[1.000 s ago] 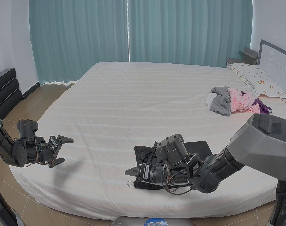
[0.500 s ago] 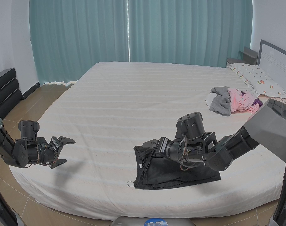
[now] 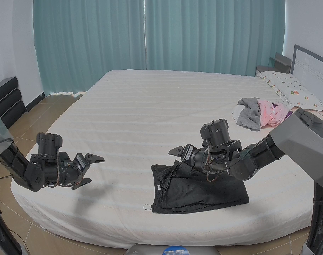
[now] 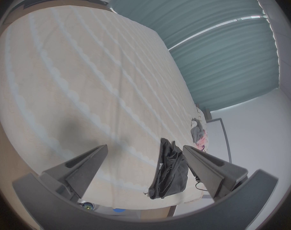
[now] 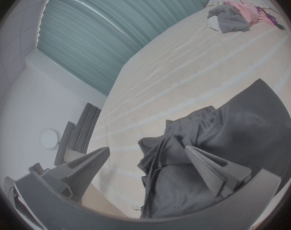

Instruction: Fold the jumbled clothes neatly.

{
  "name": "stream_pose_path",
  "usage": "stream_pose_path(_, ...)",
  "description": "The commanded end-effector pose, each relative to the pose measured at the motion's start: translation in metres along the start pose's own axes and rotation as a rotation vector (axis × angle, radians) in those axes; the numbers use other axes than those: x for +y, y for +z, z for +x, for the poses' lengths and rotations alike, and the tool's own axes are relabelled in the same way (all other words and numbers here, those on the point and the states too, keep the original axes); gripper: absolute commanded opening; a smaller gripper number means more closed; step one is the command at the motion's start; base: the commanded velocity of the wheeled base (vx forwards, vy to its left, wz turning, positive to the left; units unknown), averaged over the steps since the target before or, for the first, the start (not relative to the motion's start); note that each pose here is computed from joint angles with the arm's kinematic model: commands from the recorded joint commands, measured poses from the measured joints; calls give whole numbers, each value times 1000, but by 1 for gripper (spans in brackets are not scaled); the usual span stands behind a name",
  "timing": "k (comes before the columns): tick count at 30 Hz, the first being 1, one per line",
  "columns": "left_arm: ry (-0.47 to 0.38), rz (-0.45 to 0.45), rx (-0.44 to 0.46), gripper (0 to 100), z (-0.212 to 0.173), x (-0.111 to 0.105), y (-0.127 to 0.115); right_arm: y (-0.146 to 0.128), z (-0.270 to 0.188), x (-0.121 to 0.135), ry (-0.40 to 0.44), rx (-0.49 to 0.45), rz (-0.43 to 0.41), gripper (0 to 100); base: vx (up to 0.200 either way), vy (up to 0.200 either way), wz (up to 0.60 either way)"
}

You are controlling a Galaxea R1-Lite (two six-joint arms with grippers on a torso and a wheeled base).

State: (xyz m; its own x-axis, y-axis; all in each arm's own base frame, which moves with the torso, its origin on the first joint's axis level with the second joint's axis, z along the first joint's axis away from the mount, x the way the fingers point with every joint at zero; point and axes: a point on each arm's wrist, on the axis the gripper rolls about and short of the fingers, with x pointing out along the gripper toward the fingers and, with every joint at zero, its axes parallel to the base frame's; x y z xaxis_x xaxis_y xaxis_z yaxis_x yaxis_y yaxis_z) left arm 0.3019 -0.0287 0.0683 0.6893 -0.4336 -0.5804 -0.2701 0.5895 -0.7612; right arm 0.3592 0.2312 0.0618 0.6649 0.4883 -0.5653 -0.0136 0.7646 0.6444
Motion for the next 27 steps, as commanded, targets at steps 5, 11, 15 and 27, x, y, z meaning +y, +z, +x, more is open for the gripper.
stream_pose_path(5, -25, 89, 52, 100, 22, -32, -29, 15, -30, -34, -71, -34, 59, 100, 0, 0, 0)
stream_pose_path(11, -30, 28, 61, 100, 22, -35, -34, 16, -48, -54, -75, -79, 86, 100, 0, 0, 0)
stream_pose_path(15, -24, 30, 70, 100, 21, -34, -37, 18, -57, -64, -69, -110, 97, 100, 0, -200, 0)
stream_pose_path(27, -21, 33, 85, 100, 23, -34, -42, 17, -63, -83, -87, -134, 119, 100, 0, -133, 0)
